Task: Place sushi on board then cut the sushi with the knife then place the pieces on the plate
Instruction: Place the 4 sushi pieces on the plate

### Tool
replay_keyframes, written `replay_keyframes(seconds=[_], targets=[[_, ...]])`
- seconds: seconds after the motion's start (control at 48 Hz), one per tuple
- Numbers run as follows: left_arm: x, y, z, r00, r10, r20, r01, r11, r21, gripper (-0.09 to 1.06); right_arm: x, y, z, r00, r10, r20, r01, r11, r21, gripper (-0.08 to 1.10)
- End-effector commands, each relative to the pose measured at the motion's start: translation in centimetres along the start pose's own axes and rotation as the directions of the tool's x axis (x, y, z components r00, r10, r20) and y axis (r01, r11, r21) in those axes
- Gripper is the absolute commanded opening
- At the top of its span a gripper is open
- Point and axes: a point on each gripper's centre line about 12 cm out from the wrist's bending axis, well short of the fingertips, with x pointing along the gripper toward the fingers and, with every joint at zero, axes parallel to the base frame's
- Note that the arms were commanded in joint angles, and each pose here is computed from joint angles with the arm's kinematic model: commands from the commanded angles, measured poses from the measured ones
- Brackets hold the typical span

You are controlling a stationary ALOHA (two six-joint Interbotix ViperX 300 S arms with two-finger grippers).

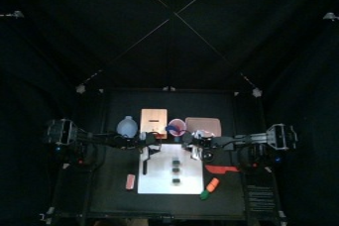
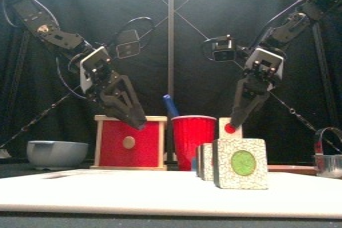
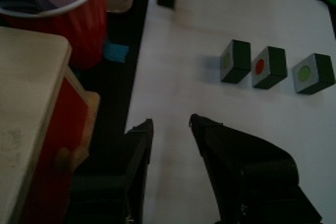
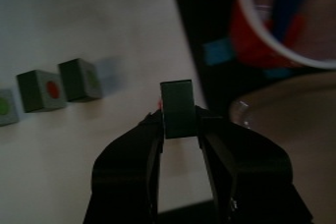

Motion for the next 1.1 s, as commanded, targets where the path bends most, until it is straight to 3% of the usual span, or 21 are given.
replay_keyframes(seconds=[0.021,0.167,0.542,0.729,0.896,1.104], targets=[[0.0,0.1,0.7,0.9998,0.001,0.020,-0.001,1.0000,0.000,0.76,-0.8,-2.8,0.8,0.997,-0.059,0.044,0.056,0.996,0.068,0.62],[0.0,0.0,0.7,0.9998,0.000,0.020,0.000,1.0000,-0.001,0.76,0.3,-5.1,0.1,0.994,-0.106,0.019,0.104,0.989,0.108,0.63],[0.0,0.1,0.7,0.9998,0.001,0.022,-0.001,1.0000,-0.002,0.76,4.6,-5.9,-2.0,0.988,-0.116,-0.103,0.127,0.987,0.100,0.69],[0.0,0.1,0.7,0.9998,0.002,0.020,-0.001,1.0000,-0.003,0.76,3.9,-5.7,-0.8,0.988,-0.122,-0.098,0.130,0.988,0.084,0.84],[0.0,0.1,0.7,0.9998,0.002,0.020,-0.001,1.0000,-0.003,0.76,2.1,-4.4,0.5,0.988,-0.113,-0.101,0.120,0.991,0.059,0.85],[0.0,0.1,0.7,0.9998,0.002,0.020,-0.002,1.0000,-0.006,0.76,0.9,2.3,2.4,0.999,0.010,-0.034,-0.013,0.995,-0.096,0.85]])
